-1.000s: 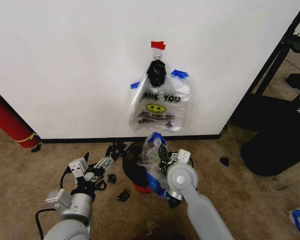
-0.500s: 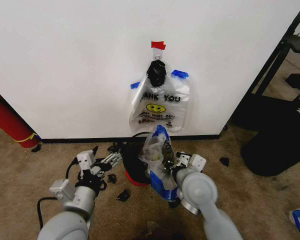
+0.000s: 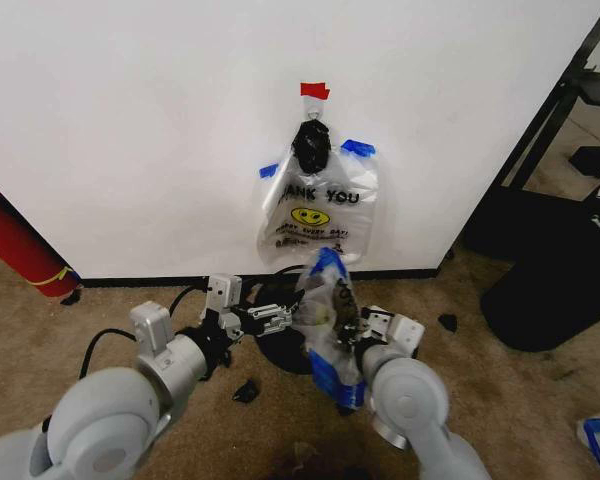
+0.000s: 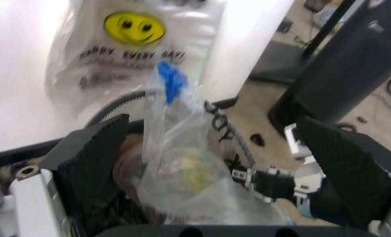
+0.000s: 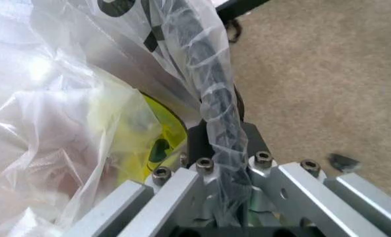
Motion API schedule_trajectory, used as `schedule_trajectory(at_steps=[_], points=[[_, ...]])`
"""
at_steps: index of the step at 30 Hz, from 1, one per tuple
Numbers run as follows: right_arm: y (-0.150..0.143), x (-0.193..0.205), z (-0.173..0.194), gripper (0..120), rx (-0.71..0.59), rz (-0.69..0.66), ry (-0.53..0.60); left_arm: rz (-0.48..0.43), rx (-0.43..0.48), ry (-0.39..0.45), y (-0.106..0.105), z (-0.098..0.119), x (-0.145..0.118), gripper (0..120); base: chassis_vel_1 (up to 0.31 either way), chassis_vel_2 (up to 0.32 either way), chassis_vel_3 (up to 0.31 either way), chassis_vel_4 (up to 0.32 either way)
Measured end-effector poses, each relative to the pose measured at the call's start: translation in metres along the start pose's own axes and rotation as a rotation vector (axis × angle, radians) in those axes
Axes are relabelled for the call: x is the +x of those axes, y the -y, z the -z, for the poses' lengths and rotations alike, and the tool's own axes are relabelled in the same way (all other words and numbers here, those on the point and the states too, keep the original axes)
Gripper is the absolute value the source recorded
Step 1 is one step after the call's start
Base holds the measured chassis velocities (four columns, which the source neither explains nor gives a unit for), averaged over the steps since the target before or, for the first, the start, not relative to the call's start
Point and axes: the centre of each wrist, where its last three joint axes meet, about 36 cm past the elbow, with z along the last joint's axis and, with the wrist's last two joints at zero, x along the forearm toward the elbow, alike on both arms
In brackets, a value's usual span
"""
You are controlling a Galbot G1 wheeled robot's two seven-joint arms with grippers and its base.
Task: Pick up the garbage bag from the wall and place it over the trash bin.
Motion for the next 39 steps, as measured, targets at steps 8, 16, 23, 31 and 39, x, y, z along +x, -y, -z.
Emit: schedule_trajectory(at_steps=[8, 16, 23, 31, 39], points=[[-0.001, 0.001, -0.003, 0, 0.011, 0.002, 0.006, 0.006, 0.026, -0.020, -0.004, -0.003, -0.028, 100, 0.000, 0.000, 0.000, 0.000], [0.004, 0.004, -0.008, 0, 0.015, -0.011, 0.006, 0.020, 0.058, -0.059, -0.007, -0.003, -0.059, 98, 0.000, 0.000, 0.000, 0.000], [0.008, 0.006, -0.011, 0, 0.014, -0.017, 0.007, 0.066, 0.074, -0.106, -0.010, -0.016, -0.076, 95, 0.000, 0.000, 0.000, 0.000], [0.010, 0.006, -0.010, 0, 0.015, -0.026, 0.018, 0.085, 0.091, -0.137, -0.013, -0.025, -0.089, 89, 0.000, 0.000, 0.000, 0.000], [0.010, 0.010, -0.011, 0, 0.011, -0.019, 0.024, 0.111, 0.095, -0.147, -0.013, -0.033, -0.098, 63, 0.000, 0.000, 0.000, 0.000]])
